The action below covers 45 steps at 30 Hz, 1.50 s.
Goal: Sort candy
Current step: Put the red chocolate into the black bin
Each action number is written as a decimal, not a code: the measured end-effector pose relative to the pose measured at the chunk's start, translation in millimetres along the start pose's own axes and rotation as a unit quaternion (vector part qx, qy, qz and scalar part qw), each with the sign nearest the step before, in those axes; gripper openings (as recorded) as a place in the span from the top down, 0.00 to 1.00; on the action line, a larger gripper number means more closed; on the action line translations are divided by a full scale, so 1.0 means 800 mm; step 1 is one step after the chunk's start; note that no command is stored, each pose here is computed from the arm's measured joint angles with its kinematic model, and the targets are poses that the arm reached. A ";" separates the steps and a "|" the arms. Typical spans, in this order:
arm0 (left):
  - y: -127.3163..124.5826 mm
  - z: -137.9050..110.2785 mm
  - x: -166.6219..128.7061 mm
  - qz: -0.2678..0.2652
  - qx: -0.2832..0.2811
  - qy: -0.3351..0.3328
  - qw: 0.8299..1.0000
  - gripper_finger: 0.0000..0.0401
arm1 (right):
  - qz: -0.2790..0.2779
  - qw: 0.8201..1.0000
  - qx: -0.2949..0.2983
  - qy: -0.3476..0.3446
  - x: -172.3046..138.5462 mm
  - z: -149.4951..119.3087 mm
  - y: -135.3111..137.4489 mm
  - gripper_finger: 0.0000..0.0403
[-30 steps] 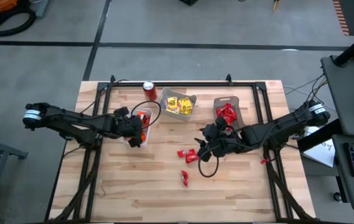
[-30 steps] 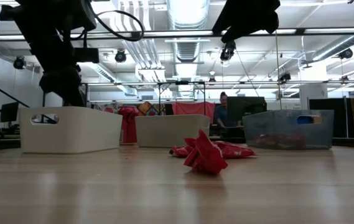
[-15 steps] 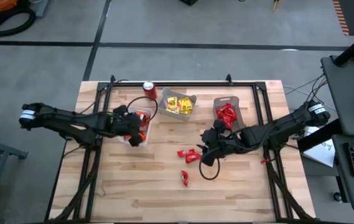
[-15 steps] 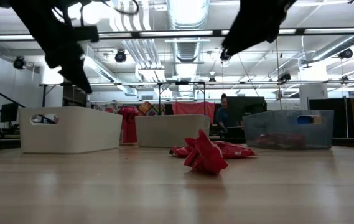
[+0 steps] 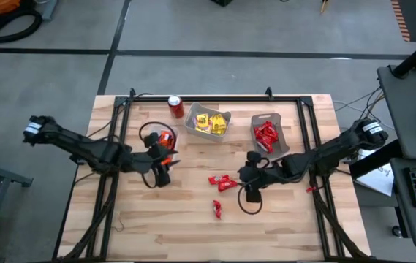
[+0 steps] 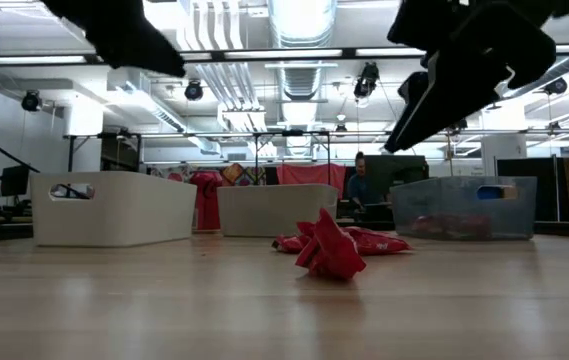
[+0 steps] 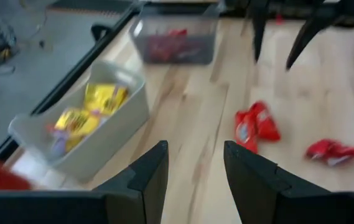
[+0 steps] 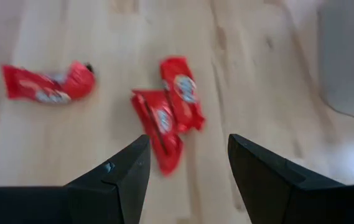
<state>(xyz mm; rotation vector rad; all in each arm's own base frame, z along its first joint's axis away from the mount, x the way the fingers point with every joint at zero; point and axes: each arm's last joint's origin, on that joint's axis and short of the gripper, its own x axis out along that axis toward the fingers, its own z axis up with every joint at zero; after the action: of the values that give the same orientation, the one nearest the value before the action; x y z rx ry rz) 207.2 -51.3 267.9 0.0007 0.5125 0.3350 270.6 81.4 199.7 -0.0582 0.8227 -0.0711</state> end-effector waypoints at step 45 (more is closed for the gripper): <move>-0.023 -0.004 0.027 0.019 0.044 -0.011 0.999 0.65 | 0.044 0.998 0.019 -0.034 0.055 -0.016 0.015 0.96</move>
<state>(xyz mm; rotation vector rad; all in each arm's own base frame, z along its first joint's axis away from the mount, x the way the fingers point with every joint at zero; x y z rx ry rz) 228.8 -62.1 253.5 0.1002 0.5065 0.3488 291.5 89.5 157.5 0.0108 0.7554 -0.0006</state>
